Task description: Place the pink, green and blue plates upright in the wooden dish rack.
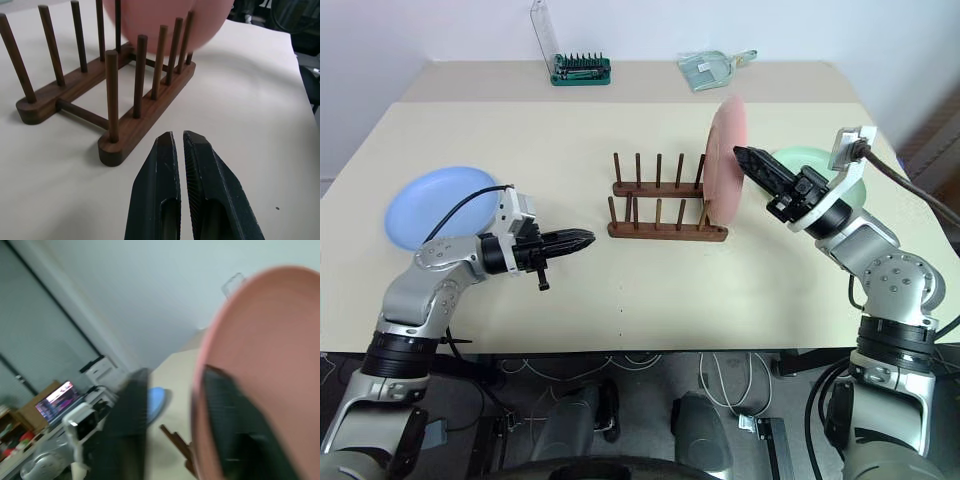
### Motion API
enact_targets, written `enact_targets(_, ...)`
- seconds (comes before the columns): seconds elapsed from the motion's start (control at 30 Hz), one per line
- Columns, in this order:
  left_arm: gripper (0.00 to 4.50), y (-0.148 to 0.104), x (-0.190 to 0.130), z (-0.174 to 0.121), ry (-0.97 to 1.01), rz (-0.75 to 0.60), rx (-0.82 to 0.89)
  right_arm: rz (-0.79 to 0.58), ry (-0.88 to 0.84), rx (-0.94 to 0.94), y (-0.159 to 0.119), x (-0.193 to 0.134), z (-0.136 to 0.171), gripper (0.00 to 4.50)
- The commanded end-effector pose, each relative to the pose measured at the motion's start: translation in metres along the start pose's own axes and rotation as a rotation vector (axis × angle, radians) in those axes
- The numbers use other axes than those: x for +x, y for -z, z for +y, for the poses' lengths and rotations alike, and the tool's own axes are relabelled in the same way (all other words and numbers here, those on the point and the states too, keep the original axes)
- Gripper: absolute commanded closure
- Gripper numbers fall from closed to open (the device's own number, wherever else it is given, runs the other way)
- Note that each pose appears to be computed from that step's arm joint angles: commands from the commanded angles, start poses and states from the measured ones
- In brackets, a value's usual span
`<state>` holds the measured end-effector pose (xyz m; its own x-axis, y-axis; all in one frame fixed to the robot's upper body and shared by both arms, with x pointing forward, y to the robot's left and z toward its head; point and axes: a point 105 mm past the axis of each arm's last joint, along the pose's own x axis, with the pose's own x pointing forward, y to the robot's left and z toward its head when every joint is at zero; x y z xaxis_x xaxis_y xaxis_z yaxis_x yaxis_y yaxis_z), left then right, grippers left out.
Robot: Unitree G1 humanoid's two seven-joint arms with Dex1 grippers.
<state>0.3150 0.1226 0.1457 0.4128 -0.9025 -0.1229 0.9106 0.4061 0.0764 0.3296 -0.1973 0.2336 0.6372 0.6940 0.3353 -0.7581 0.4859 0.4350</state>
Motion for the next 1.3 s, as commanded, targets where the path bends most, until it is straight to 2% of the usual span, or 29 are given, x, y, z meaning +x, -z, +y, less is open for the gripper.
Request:
enact_targets(0.03, 4.23, -0.003, 0.0, -0.003, 0.011, -0.017, 0.026, -0.059, 0.075, -0.167, -0.025, 0.0, -0.003, 0.62)
enact_targets(0.23, 4.23, 0.0, 0.001, -0.004, 0.014, -0.017, 0.026, -0.093, 0.268, -0.479, -0.07, -0.025, -0.011, 0.62)
enact_targets(0.33, 4.23, 0.0, 0.0, -0.005, 0.014, -0.014, 0.026, -0.075, 0.302, -0.559, -0.077, -0.033, -0.011, 0.62)
enact_targets(0.4, 4.23, 0.002, -0.001, -0.004, 0.017, -0.006, 0.025, 0.104, 0.388, -0.704, -0.07, -0.054, -0.022, 0.62)
enact_targets(0.47, 4.23, 0.004, 0.0, -0.002, 0.025, 0.0, 0.027, 0.345, 0.465, -0.827, -0.05, -0.071, -0.044, 0.62)
enact_targets(0.7, 4.23, 0.002, 0.004, 0.004, 0.037, -0.001, 0.044, 0.702, 0.557, -1.002, -0.009, -0.079, -0.103, 0.62)
enact_targets(0.8, 4.23, 0.002, 0.004, 0.005, 0.035, -0.003, 0.049, 0.795, 0.551, -1.046, 0.004, -0.078, -0.122, 0.62)
enact_targets(1.07, 4.23, 0.005, 0.0, 0.003, 0.012, -0.007, 0.047, 0.89, 0.596, -1.131, 0.022, -0.076, -0.159, 0.62)
enact_targets(1.17, 4.23, 0.006, -0.003, 0.002, -0.001, -0.006, 0.046, 0.889, 0.61, -1.143, 0.025, -0.077, -0.163, 1.92)
enact_targets(1.3, 4.23, 0.007, -0.005, 0.002, -0.011, -0.003, 0.044, 0.855, 0.603, -1.16, 0.023, -0.077, -0.161, 3.9)
